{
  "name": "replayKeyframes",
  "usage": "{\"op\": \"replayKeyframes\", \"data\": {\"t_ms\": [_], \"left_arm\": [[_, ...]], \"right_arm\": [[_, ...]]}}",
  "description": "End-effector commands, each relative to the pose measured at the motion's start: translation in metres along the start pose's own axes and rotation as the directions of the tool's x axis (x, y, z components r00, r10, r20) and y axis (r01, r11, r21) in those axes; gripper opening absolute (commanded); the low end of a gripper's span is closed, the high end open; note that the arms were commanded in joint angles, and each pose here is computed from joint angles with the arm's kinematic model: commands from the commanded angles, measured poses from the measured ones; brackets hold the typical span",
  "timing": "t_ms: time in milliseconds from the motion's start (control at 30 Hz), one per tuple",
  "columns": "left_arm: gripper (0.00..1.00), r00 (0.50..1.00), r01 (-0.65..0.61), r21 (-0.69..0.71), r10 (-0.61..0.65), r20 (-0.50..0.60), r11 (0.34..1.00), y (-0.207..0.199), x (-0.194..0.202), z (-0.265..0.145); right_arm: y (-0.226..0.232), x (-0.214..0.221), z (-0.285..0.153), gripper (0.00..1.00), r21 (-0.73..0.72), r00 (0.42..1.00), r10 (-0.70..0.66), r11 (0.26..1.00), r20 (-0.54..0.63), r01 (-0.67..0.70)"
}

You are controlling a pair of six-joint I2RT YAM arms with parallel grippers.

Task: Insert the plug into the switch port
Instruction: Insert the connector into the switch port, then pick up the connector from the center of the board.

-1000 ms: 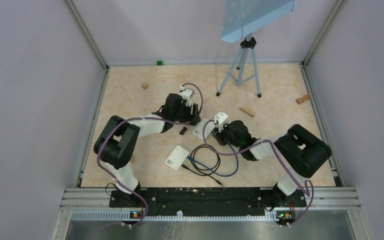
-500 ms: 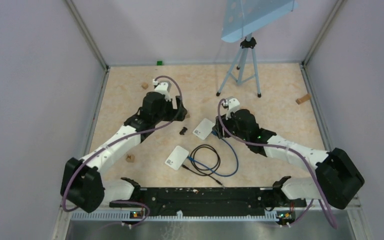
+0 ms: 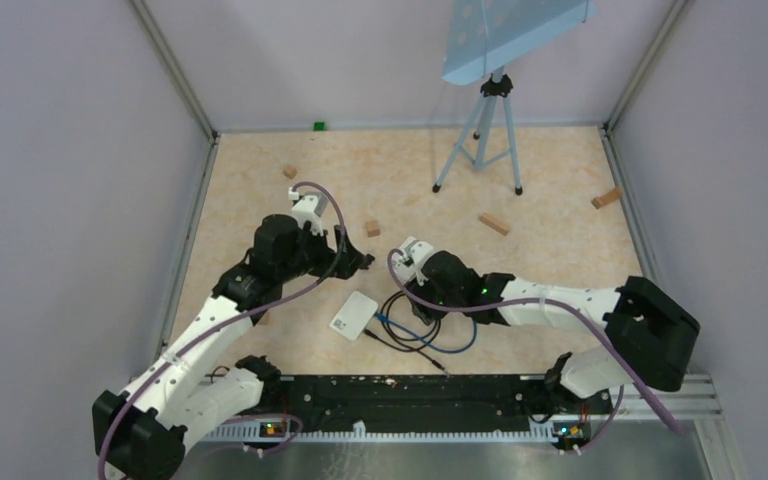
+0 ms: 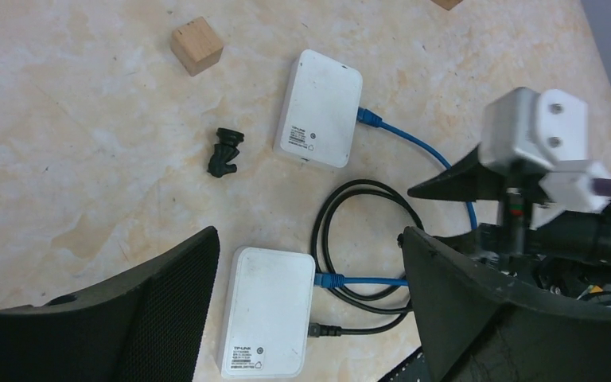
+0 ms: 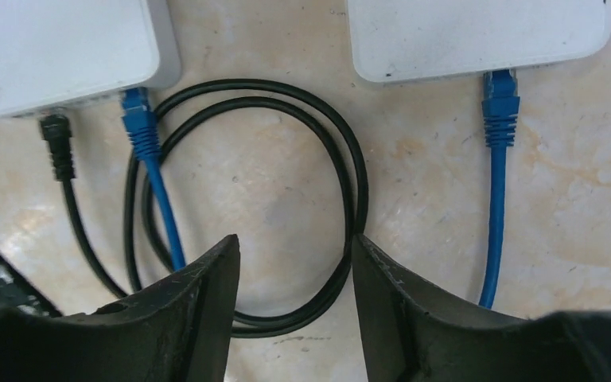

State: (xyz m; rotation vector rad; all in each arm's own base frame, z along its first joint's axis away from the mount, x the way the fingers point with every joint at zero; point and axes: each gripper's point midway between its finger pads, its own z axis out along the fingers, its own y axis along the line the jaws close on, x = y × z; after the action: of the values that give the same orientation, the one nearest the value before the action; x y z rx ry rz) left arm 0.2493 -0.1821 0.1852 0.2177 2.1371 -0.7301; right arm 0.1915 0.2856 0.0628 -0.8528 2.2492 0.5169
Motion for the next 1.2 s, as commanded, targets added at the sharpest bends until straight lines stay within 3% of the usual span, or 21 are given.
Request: {"op": "replayKeyframes", "data": {"t_ms": [0,200,500,700,900,1167], "left_arm": [[0.89,0.999,-0.043,0.039,0.043,0.005,0.998,-0.01,-0.004,-0.013],[0.88,0.998,-0.066,0.061,0.065,0.017,0.996,-0.014,-0.004,-0.021],[0.89,0.997,-0.078,0.09,0.079,0.0,0.993,-0.016,0.001,-0.016],[0.89,0.996,-0.086,0.122,0.085,0.012,0.989,-0.019,-0.001,-0.006],[0.9,0.997,-0.072,0.191,0.071,0.012,0.979,-0.029,-0.003,0.009],[0.89,0.996,-0.074,0.428,0.084,-0.005,0.901,-0.066,0.005,0.023]], "right_arm": [[-0.014,-0.016,0.015,0.54,0.054,0.973,-0.225,0.972,-0.047,0.228],[-0.024,-0.006,0.045,0.5,0.051,0.948,-0.29,0.953,-0.13,0.299],[-0.052,0.015,0.046,0.0,0.2,0.973,-0.157,0.961,-0.171,0.19],[-0.069,-0.028,-0.008,0.0,0.356,0.995,-0.08,0.933,0.065,0.052],[-0.082,-0.051,-0.058,0.0,0.396,0.943,0.065,0.897,0.326,-0.198],[-0.094,-0.04,-0.081,0.0,0.381,0.864,0.208,0.832,0.459,-0.403]]}}
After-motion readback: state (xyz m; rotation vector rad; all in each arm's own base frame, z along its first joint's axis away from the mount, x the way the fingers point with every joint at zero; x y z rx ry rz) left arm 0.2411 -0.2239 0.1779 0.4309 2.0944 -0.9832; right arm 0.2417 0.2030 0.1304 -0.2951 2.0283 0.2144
